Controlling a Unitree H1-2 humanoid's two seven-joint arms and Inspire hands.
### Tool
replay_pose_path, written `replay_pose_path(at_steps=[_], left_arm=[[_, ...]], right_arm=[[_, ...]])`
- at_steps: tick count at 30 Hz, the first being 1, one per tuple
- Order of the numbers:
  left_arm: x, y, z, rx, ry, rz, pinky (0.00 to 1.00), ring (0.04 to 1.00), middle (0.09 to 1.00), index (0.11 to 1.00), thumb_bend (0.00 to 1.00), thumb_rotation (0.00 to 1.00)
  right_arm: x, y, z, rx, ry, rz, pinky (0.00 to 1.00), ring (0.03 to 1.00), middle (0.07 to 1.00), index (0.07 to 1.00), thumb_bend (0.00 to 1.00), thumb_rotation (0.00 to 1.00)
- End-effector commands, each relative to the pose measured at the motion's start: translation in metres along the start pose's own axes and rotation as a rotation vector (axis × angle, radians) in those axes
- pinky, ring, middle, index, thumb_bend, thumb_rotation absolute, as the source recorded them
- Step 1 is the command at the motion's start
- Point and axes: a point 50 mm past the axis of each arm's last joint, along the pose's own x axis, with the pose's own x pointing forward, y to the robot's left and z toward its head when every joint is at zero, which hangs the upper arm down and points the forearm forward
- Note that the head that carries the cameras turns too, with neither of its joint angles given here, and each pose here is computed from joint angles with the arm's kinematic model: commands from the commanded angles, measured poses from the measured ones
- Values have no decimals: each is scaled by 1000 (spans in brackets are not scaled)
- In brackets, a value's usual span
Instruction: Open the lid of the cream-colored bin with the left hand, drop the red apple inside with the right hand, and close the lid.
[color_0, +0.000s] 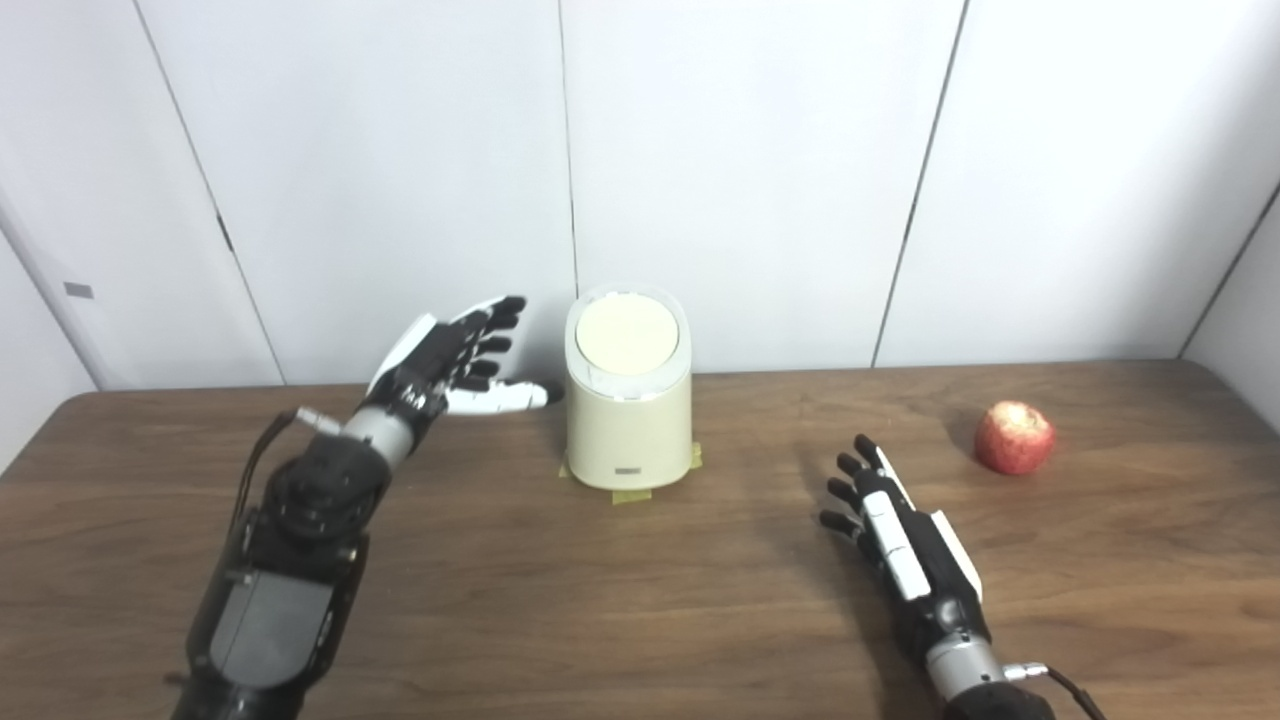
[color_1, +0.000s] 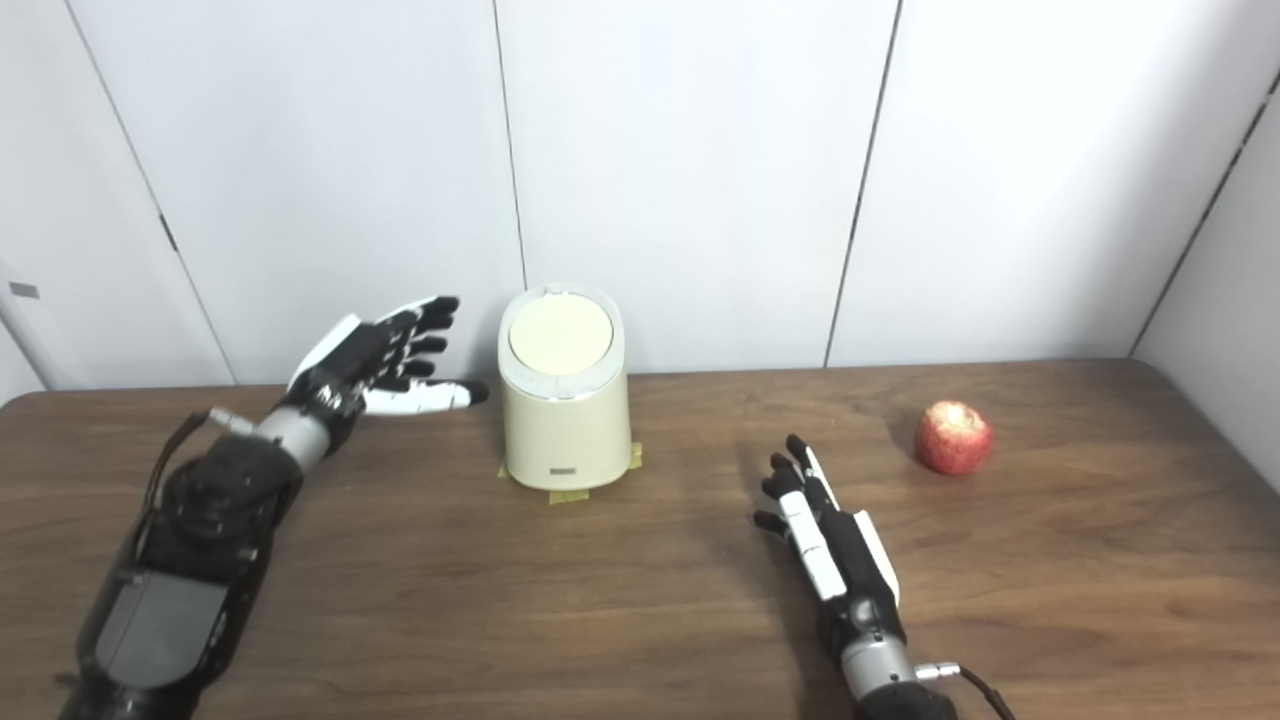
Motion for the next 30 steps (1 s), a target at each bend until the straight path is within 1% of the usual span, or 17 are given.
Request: replay_pose_path(at_steps=[1, 3, 4, 7, 9, 11, 15, 18, 21, 24, 29, 30], left_arm=[[17, 20, 45, 62, -86, 36, 825, 895, 928, 934, 805, 109], [24, 23, 53, 79, -88, 35, 834, 896, 926, 933, 812, 111], [29, 25, 60, 100, -85, 22, 837, 897, 926, 933, 814, 111], [42, 31, 75, 142, -75, -22, 881, 918, 935, 945, 814, 148], [49, 35, 82, 147, -67, -47, 921, 952, 954, 959, 819, 138], [59, 37, 92, 165, -53, -59, 944, 965, 964, 973, 829, 139], [68, 39, 102, 163, -35, -59, 995, 984, 977, 993, 853, 134], [76, 39, 108, 177, -12, -69, 1000, 998, 992, 1000, 865, 160], [83, 39, 116, 223, 15, -80, 1000, 1000, 999, 1000, 875, 173], [92, 35, 127, 310, 38, -81, 987, 996, 1000, 1000, 894, 165], [108, 20, 147, 507, 80, -61, 855, 945, 969, 1000, 982, 153], [112, 15, 151, 548, 88, -54, 846, 950, 974, 1000, 994, 149]], right_arm=[[4, 1, 19, -4, -77, -1, 816, 912, 951, 977, 541, 885], [5, 1, 19, -3, -74, -3, 815, 909, 950, 976, 538, 881], [5, 1, 18, -3, -75, -3, 814, 908, 950, 975, 537, 880], [4, 1, 18, -7, -77, -1, 812, 904, 949, 975, 536, 856], [4, 1, 18, -11, -79, 1, 810, 902, 950, 979, 550, 848], [3, 1, 19, -21, -82, 1, 805, 900, 949, 981, 557, 850], [3, 2, 19, -23, -82, 0, 799, 897, 948, 981, 557, 849], [3, 3, 19, -11, -79, 2, 810, 902, 951, 982, 554, 836], [4, 3, 19, -12, -81, 5, 810, 905, 953, 982, 536, 833], [4, 4, 19, -7, -78, 1, 806, 901, 951, 977, 526, 832], [3, 4, 18, -8, -75, 0, 810, 901, 952, 979, 526, 836], [3, 4, 18, -7, -74, 0, 810, 901, 951, 978, 522, 837]])
